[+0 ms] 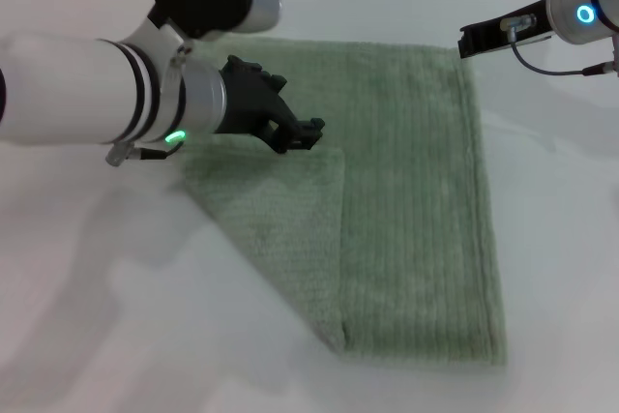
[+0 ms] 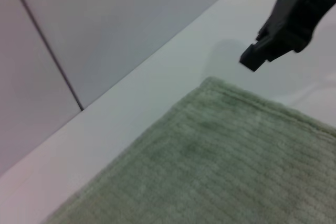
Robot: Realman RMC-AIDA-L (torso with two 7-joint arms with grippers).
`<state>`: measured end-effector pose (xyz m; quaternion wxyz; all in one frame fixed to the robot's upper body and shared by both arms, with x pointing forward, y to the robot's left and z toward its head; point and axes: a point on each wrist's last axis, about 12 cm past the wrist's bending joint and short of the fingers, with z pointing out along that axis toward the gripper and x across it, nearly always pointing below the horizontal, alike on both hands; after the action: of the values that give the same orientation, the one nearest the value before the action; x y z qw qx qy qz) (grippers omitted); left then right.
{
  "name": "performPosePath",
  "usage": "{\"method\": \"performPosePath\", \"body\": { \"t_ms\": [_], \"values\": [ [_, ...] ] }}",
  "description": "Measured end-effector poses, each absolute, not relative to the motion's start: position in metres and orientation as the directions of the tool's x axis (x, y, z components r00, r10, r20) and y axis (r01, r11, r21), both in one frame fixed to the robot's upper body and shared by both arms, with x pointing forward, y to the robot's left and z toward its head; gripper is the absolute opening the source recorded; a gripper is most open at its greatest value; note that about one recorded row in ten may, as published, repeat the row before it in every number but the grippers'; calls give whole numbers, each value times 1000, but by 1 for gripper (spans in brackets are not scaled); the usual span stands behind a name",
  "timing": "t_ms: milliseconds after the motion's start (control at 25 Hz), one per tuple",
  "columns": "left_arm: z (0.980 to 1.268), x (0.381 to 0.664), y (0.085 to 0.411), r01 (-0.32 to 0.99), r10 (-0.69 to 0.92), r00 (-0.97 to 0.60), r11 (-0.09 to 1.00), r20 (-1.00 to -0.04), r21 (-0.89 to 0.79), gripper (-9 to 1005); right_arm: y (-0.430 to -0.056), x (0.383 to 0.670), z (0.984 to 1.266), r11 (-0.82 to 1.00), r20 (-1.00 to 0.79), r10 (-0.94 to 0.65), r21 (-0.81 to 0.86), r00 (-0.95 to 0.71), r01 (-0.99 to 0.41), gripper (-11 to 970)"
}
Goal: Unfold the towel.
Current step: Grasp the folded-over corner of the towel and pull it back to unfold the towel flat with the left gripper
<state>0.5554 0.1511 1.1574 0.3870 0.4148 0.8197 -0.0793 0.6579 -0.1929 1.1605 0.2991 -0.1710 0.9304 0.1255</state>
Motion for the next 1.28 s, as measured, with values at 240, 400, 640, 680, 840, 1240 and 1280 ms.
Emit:
{"method": "performPosePath", "body": {
  "t_ms": [240, 400, 640, 680, 840, 1240, 1280],
  "values": [
    [1153, 566, 160, 732, 597, -392, 663, -700, 155, 684, -192, 658, 1159, 909, -597, -245, 132, -764, -394, 0],
    [1153, 564, 156, 743, 604, -383, 651, -699, 155, 716, -190, 659, 1158, 910, -592, -240, 138, -769, -390, 0],
    [1151, 560, 143, 772, 626, -352, 615, -696, 163, 773, -184, 660, 1151, 909, -570, -244, 148, -785, -390, 0],
    [1150, 559, 140, 777, 631, -342, 607, -696, 168, 782, -183, 660, 1150, 909, -569, -244, 148, -785, -390, 0],
    [1140, 554, 126, 806, 666, -298, 559, -684, 193, 798, -183, 660, 1149, 910, -569, -241, 149, -786, -387, -1],
    [1119, 564, 113, 818, 708, -273, 527, -651, 231, 785, -180, 660, 1142, 912, -556, -237, 155, -796, -380, 0],
    [1119, 564, 113, 818, 708, -273, 527, -651, 231, 783, -180, 660, 1140, 912, -553, -237, 156, -799, -379, 0]
  ]
}}
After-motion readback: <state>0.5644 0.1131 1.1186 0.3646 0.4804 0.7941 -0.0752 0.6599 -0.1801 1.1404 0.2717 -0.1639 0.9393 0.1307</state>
